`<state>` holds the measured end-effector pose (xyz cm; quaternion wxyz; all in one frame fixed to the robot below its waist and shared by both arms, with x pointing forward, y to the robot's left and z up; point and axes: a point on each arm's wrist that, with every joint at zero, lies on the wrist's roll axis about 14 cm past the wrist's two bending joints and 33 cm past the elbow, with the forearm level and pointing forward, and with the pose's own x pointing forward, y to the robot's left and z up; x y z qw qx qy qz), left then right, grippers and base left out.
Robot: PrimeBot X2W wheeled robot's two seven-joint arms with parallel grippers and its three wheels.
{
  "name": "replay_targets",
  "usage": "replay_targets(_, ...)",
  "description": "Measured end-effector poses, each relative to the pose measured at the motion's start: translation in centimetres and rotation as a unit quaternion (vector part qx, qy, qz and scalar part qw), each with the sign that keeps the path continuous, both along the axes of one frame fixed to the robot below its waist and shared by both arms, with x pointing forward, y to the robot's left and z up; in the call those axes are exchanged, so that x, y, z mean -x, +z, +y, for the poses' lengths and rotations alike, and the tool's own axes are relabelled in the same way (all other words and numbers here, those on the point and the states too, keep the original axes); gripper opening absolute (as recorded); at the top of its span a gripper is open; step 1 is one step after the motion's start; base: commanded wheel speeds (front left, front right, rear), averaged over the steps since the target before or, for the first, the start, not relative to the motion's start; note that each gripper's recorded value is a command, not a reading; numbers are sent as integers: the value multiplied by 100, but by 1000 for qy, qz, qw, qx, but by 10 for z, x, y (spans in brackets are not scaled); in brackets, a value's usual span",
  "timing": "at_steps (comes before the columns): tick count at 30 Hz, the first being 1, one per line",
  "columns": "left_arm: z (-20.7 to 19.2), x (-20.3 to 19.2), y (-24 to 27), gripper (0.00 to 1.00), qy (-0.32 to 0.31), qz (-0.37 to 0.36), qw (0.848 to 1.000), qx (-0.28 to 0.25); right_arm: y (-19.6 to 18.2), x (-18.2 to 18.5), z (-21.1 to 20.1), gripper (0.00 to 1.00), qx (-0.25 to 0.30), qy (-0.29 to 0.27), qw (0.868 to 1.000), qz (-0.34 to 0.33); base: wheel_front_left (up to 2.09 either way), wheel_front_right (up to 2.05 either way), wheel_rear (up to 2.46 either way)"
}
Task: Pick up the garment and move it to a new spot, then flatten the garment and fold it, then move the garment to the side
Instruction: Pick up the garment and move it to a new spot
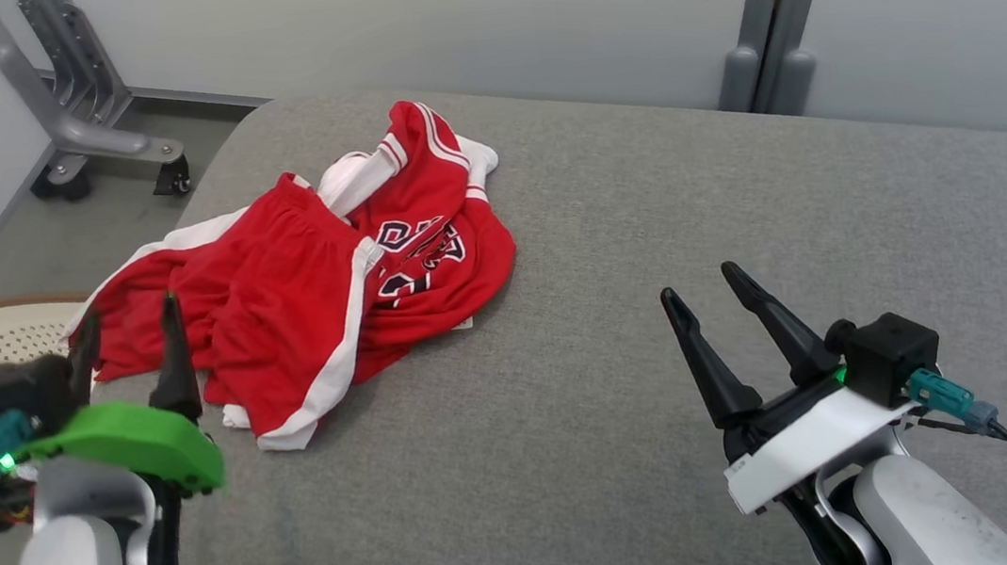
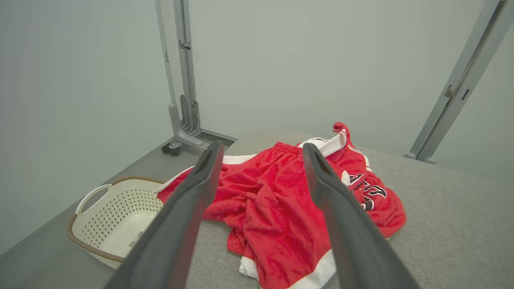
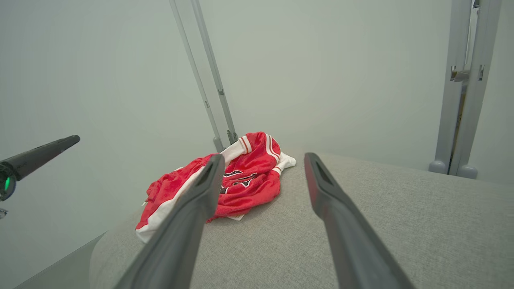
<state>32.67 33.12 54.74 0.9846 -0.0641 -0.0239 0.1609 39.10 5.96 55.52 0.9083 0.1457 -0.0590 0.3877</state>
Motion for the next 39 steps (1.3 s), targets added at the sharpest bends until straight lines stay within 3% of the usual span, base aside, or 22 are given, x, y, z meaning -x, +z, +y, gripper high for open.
replay_targets(7, -13, -54, 30, 100, -82, 52, 995, 16, 1, -12, -24, 100, -5, -35, 999, -2, 0, 0, 0)
replay_targets(11, -35, -84, 23, 100, -137, 119, 983, 26, -2, -16, -36, 100, -3, -52, 999, 0, 0, 0, 0)
replay_targets(20, -67, -109, -46, 100, -209, 306, 926, 66, -6, -26, -79, 100, -2, -112, 994, 4, 0, 0, 0)
replay_targets(28, -78, -109, -109, 100, -221, 433, 869, 87, -13, -27, -114, 100, 4, -158, 987, 14, 0, 0, 0)
replay_targets(33, -63, -103, -140, 100, -190, 485, 851, 68, -19, -25, -130, 100, 8, -178, 984, 22, 0, 0, 0)
replay_targets(34, -61, -101, -148, 91, -183, 496, 846, 72, -20, -24, -133, 100, 10, -182, 983, 24, 0, 0, 0)
replay_targets(35, -61, -101, -151, 53, -181, 499, 844, 72, -20, -24, -135, 100, 10, -185, 982, 25, 0, 0, 0)
replay_targets(36, -62, -102, -151, 0, -181, 500, 844, 72, -20, -23, -137, 100, 10, -188, 982, 25, 0, 0, 0)
replay_targets(39, -62, -103, -149, 0, -182, 500, 844, 66, -17, -22, -141, 100, 9, -193, 981, 21, 0, 0, 0)
